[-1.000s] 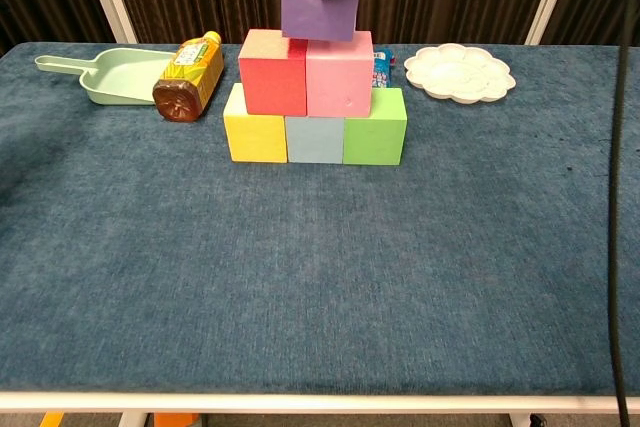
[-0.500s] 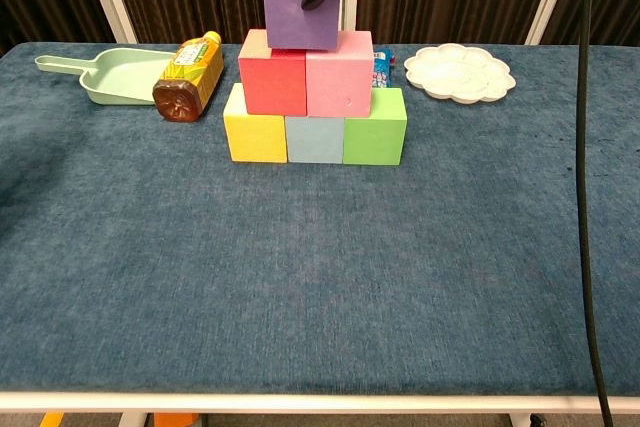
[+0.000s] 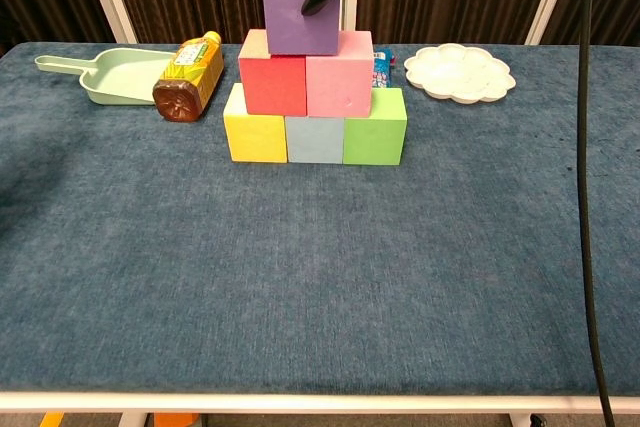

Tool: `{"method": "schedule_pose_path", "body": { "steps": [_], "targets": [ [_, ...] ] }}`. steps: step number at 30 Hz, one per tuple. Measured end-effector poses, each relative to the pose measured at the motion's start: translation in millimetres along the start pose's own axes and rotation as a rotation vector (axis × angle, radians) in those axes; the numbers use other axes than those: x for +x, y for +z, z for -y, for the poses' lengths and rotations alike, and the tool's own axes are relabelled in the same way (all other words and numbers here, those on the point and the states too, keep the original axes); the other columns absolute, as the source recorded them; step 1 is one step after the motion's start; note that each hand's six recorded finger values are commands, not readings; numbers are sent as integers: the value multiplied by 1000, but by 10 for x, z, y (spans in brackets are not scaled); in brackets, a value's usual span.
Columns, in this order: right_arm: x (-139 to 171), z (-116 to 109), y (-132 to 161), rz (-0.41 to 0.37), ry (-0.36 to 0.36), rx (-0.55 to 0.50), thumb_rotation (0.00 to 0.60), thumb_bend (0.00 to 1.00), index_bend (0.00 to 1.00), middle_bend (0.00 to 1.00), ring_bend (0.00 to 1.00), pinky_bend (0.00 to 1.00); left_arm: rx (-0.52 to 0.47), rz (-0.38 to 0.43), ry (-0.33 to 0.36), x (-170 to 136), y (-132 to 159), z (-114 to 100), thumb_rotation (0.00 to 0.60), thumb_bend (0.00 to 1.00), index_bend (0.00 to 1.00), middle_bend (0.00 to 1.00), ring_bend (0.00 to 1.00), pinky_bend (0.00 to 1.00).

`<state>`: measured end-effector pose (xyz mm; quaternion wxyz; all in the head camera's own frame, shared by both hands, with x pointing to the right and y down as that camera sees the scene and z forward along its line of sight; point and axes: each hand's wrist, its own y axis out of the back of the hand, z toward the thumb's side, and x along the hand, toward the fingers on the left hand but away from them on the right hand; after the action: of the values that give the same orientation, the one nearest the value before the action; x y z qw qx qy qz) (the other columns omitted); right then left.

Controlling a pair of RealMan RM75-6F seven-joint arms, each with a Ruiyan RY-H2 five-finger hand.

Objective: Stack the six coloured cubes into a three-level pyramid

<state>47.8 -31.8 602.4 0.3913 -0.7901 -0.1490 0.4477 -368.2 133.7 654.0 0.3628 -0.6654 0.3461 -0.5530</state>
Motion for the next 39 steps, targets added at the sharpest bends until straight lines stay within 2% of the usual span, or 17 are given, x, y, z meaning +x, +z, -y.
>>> {"method": "schedule_pose_path", "body": {
  "steps": [39],
  "targets": [
    [-22, 20, 69, 42, 12, 24, 600, 134, 117, 370, 21, 0, -32, -3, -21, -12, -35, 25, 600, 95, 0, 68, 131, 132]
  ]
}}
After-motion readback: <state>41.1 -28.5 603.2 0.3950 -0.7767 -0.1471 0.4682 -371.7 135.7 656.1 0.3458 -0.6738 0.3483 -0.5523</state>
